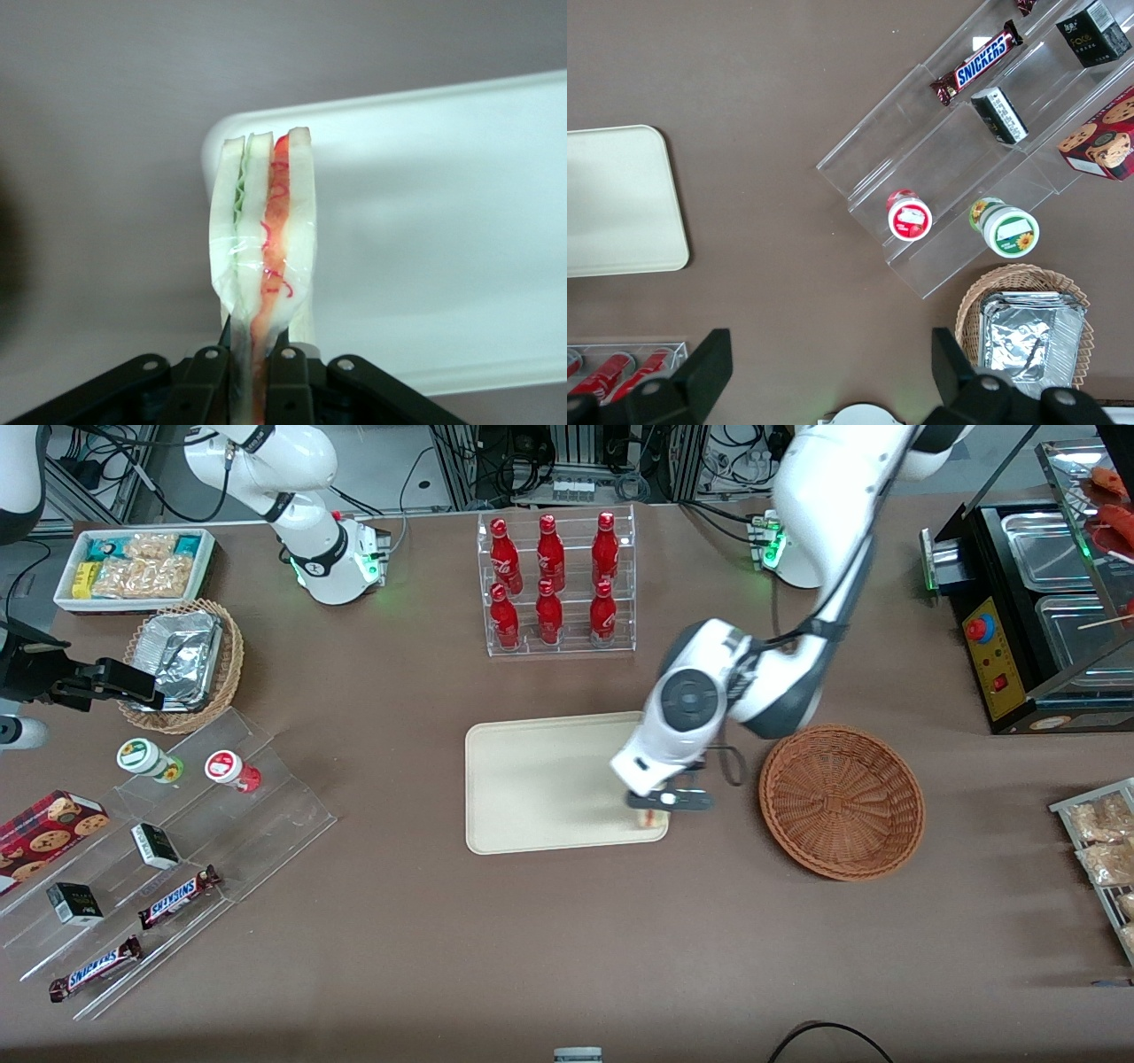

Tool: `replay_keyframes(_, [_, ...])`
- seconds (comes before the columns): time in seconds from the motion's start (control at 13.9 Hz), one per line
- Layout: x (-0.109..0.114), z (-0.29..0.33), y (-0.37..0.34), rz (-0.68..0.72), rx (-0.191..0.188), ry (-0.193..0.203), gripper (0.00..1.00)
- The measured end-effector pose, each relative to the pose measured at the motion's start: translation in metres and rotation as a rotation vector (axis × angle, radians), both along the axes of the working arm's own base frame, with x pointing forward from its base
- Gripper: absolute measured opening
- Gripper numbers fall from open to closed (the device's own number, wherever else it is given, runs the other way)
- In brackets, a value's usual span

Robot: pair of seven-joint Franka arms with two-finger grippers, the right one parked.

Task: Place sandwich from basket to tray
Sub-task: 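Lift the sandwich and carry it over the cream tray, then lower the sandwich onto the tray and open the left gripper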

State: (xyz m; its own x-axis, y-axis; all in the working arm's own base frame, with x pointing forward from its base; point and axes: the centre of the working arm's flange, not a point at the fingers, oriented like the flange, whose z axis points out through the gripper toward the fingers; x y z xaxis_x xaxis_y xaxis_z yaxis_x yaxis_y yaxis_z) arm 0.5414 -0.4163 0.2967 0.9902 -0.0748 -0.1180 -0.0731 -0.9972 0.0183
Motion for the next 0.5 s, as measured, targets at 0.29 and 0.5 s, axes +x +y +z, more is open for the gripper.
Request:
replay_keyframes(0.29, [-0.02, -0.022, -0.072, -0.038, -0.018, -0.007, 0.15])
replay_keyframes(0.5, [-0.031, -0.038, -0.102, -0.011, -0.016, -0.006, 0.15])
